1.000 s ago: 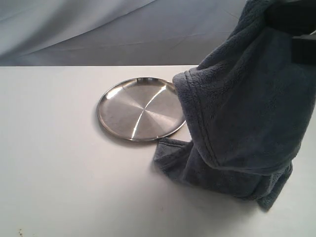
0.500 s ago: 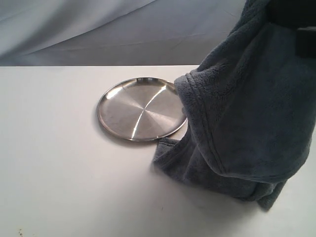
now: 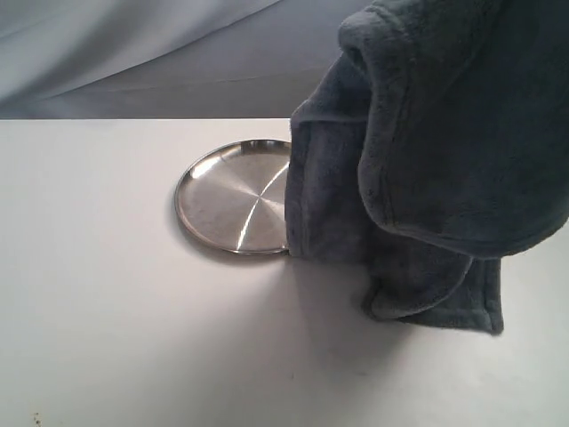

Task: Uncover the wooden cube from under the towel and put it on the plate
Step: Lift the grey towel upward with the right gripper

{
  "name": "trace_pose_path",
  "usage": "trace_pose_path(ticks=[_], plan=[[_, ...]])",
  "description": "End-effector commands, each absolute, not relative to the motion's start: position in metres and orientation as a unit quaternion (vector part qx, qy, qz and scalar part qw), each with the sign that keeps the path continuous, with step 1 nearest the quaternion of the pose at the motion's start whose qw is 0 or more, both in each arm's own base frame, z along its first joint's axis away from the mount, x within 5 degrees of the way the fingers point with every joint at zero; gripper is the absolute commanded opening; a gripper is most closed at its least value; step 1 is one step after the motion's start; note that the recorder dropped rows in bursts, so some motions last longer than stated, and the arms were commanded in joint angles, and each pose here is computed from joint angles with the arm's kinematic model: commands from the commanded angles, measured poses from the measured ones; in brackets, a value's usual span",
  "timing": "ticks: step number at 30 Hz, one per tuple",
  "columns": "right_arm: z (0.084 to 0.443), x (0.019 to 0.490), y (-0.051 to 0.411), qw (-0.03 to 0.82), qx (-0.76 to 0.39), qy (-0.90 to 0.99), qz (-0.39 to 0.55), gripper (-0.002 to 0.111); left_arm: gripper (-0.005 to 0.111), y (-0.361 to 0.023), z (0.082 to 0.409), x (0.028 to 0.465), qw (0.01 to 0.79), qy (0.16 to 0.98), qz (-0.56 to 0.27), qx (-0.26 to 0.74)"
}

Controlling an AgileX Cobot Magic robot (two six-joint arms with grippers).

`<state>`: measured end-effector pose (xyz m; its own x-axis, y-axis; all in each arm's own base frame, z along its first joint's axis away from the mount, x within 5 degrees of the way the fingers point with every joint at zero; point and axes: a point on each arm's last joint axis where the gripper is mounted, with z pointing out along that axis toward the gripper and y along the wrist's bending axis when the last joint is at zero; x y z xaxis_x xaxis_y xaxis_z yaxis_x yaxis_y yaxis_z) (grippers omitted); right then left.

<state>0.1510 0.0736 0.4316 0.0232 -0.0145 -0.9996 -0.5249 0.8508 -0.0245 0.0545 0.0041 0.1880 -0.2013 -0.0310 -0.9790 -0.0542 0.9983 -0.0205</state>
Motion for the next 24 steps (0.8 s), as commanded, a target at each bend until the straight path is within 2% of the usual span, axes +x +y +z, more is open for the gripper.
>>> trace_pose_path(ticks=[1,17,24], plan=[[0.446,0.138,0.065,0.724,-0.176,0.642,0.181,0.000,0.000,0.004,0.187,0.055,0.634,0.773,0.006,-0.025],[0.477,0.109,0.033,0.827,-0.066,0.543,0.130,0.000,0.000,0.004,0.187,0.055,0.634,0.773,0.006,-0.025],[0.479,0.107,0.032,0.843,-0.106,0.524,0.060,0.000,0.000,0.004,0.187,0.055,0.634,0.773,0.006,-0.025]])
